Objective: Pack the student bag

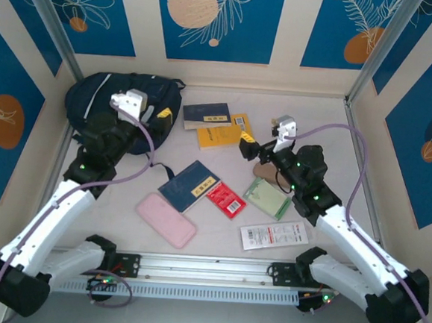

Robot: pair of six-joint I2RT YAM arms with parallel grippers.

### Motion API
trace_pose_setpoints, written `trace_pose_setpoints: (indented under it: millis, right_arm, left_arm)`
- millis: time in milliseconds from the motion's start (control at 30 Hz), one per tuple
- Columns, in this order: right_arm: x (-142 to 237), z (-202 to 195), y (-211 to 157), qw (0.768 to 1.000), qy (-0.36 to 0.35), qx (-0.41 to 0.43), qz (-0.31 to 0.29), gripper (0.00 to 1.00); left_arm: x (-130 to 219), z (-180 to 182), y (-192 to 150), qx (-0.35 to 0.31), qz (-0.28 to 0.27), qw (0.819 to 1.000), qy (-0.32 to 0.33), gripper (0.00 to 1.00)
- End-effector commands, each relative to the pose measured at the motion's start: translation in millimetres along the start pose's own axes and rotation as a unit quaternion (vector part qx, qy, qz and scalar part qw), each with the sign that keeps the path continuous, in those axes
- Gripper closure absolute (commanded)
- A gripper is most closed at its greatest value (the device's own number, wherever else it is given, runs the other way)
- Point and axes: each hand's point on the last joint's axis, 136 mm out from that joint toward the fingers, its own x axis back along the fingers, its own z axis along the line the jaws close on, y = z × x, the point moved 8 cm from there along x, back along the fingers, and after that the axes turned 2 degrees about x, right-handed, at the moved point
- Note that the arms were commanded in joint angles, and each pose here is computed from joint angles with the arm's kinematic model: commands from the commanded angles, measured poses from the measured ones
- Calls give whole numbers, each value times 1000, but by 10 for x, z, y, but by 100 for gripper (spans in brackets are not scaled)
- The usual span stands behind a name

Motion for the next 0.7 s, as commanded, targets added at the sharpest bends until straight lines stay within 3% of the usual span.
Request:
trace_pose_setpoints:
  millis: [0, 33, 67, 133, 167, 267, 367, 467, 600, 667]
  right_arm:
    - [310, -171, 27, 972, -138, -163, 97, 1]
    - [436, -220, 65, 960, -132, -224, 108, 1]
    - [487, -213, 127, 968, -72, -223, 93, 1]
    - [579, -324, 56, 950, -41, -306, 40, 1]
    - [593, -377, 8, 940, -39, -337, 41, 1]
    - [364, -330, -93, 914, -19, -370, 168, 1]
    - [116, -152, -220, 902, -76, -306, 294, 1]
    - [-40, 21, -403, 891, -89, -276, 350, 1]
    - [-143, 166, -618, 870, -21, -270, 413, 1]
    - [-148, 172, -708, 864, -22, -265, 427, 1]
  left_arm:
    - [86, 109, -217, 91, 163, 979, 86, 0]
    - [111, 219, -206, 125, 181, 963, 157, 0]
    - [96, 293, -183, 141, 180, 954, 196, 0]
    - [-40, 368, -223, 153, 179, 952, 195, 0]
    - [-104, 397, -255, 164, 184, 951, 189, 0]
    - [-360, 526, -379, 184, 236, 934, 197, 0]
    - [-695, 662, -558, 164, 287, 921, 208, 0]
    - [-1052, 796, -796, 140, 343, 903, 216, 0]
    - [-1514, 888, -1072, 113, 407, 882, 210, 0]
    - [-1668, 907, -1182, 108, 417, 878, 210, 0]
